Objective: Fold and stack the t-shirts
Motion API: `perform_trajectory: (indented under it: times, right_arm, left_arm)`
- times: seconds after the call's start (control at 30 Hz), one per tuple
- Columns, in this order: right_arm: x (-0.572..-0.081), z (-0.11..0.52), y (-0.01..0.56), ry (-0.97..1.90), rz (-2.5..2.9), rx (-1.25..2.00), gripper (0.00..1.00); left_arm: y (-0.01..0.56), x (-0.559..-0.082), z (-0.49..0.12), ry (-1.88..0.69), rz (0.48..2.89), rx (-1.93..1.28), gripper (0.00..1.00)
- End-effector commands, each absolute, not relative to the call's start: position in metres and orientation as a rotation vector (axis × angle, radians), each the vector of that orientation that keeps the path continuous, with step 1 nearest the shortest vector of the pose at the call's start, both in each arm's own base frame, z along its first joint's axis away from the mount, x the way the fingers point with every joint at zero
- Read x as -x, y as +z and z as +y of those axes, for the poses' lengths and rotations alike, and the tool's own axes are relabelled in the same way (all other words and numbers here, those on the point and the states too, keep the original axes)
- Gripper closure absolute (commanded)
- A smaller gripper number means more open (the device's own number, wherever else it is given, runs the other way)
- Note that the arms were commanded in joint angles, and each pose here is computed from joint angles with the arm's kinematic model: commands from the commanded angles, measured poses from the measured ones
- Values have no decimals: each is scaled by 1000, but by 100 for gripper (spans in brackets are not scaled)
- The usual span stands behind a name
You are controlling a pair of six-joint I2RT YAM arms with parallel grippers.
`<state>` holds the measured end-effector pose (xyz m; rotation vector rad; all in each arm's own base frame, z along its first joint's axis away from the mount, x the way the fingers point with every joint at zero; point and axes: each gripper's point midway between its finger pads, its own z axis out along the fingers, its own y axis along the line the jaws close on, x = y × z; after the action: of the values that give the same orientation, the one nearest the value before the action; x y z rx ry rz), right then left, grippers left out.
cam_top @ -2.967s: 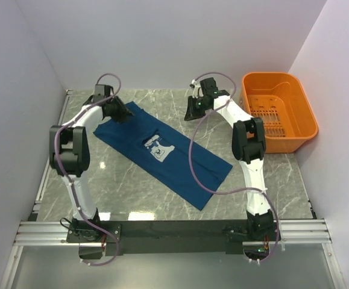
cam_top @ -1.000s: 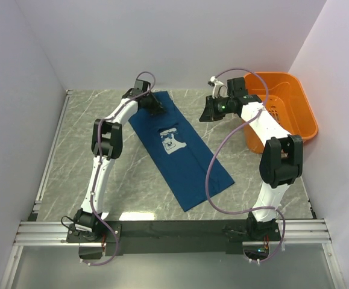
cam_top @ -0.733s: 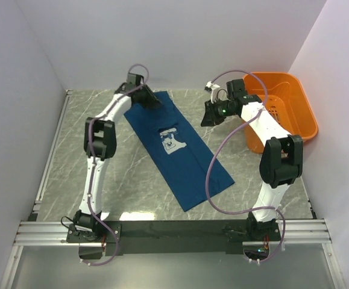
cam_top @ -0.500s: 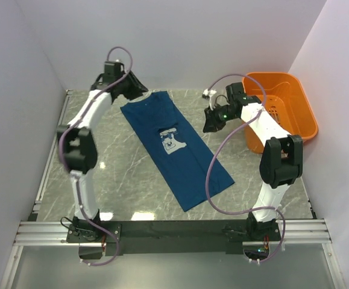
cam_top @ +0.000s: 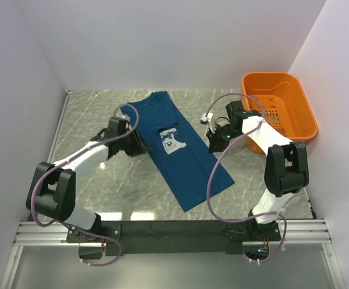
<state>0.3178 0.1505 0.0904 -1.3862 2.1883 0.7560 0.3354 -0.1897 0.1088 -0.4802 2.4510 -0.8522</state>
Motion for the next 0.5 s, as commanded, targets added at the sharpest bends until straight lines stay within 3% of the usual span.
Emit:
perform_trajectory:
  times: [0.0,0.2,0.47]
  right_arm:
    - [-323,156,110,695,2123,1343,76]
    - [-325,154,109,685,2187,1255,76]
    - [-323,153,108,673,2219,1191,78]
  left_arm:
    - [138,-330,-227,-1016,2344,471,59]
    - [108,-291,-267,-1074,2457,446,60]
    - [89,-277,-291,-1062,2546,424,61]
